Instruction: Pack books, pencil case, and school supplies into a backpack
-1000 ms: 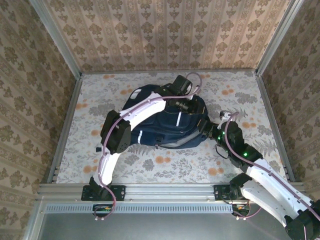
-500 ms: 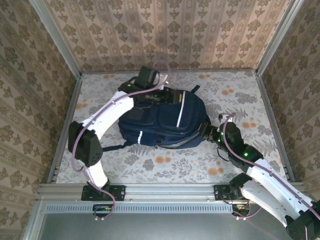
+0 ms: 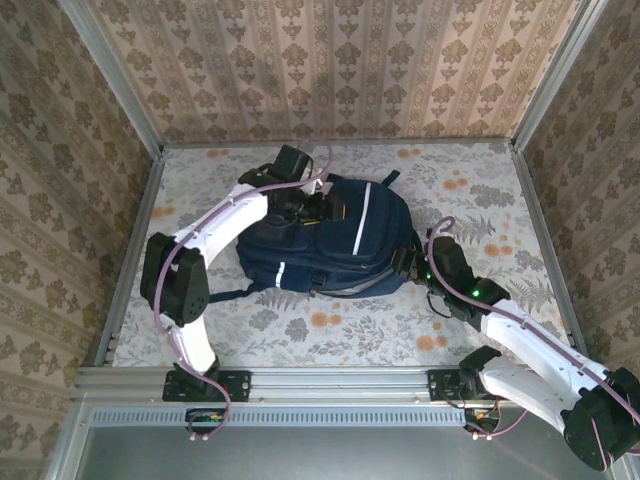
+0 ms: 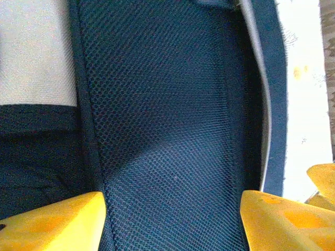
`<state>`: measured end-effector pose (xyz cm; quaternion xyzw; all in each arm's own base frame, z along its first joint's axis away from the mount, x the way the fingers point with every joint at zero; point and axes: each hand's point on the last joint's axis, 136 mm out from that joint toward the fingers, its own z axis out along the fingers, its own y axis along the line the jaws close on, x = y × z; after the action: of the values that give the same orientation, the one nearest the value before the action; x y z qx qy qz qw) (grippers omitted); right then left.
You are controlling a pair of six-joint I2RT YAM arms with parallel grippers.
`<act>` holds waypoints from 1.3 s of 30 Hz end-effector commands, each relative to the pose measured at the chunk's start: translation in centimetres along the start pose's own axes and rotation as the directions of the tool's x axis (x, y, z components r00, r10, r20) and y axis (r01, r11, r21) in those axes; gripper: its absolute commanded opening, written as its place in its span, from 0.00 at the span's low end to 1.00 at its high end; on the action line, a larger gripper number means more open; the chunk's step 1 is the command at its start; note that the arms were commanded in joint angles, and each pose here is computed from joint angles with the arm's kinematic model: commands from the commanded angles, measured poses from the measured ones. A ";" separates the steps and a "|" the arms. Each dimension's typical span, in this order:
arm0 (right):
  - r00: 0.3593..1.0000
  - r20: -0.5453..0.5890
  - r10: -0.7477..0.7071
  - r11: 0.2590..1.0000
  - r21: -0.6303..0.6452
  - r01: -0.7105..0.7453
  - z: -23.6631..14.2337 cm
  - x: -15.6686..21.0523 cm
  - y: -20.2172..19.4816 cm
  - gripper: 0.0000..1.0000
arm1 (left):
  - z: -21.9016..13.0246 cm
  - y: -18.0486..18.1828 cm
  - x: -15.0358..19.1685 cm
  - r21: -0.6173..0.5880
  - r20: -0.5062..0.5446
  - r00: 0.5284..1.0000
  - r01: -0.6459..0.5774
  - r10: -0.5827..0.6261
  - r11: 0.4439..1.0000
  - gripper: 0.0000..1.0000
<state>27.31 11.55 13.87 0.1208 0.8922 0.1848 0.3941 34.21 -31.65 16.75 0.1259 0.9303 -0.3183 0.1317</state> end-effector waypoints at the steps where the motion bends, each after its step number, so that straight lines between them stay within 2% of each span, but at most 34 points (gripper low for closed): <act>1: 1.000 0.010 -0.006 1.000 -0.007 0.006 -0.6 -0.7 0.3 0.66 | 0.8 1.0 0.3 -0.047 -0.036 0.999 -0.013 0.011 0.999 0.69; 7: 1.000 -0.002 -0.004 1.000 -0.010 0.004 -0.2 -0.4 0.2 0.66 | 1.7 1.9 0.7 -0.098 -0.068 0.998 -0.016 0.010 0.995 0.69; 12: 1.000 -0.011 -0.009 1.000 -0.003 0.009 0.4 -0.2 0.1 0.66 | 0.7 2.6 0.6 -0.162 -0.060 0.997 -0.056 0.047 0.985 0.69; 21: 1.000 -0.022 -0.003 1.000 -0.012 0.003 0.8 0.0 0.2 0.66 | 0.3 2.7 0.7 -0.162 -0.057 0.997 -0.058 0.049 0.985 0.69; 32: 0.999 -0.032 -0.003 1.000 -0.011 0.002 1.0 0.3 0.1 0.66 | 0.3 3.9 1.2 -0.251 -0.075 0.996 -0.064 0.046 0.966 0.70; 36: 0.999 -0.041 -0.006 1.000 -0.017 0.005 1.2 0.4 0.3 0.66 | 2.4 1.7 2.5 -0.192 -0.129 0.990 -0.074 0.050 0.979 0.69; 39: 0.999 -0.046 -0.005 1.000 -0.017 0.004 1.4 0.4 0.3 0.66 | 4.1 0.1 3.3 -0.126 -0.150 0.988 -0.057 0.038 0.990 0.61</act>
<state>27.71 11.98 12.41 0.1183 0.9023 0.1865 0.3702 33.58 -32.10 14.39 0.1605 0.9510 -0.2338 0.1231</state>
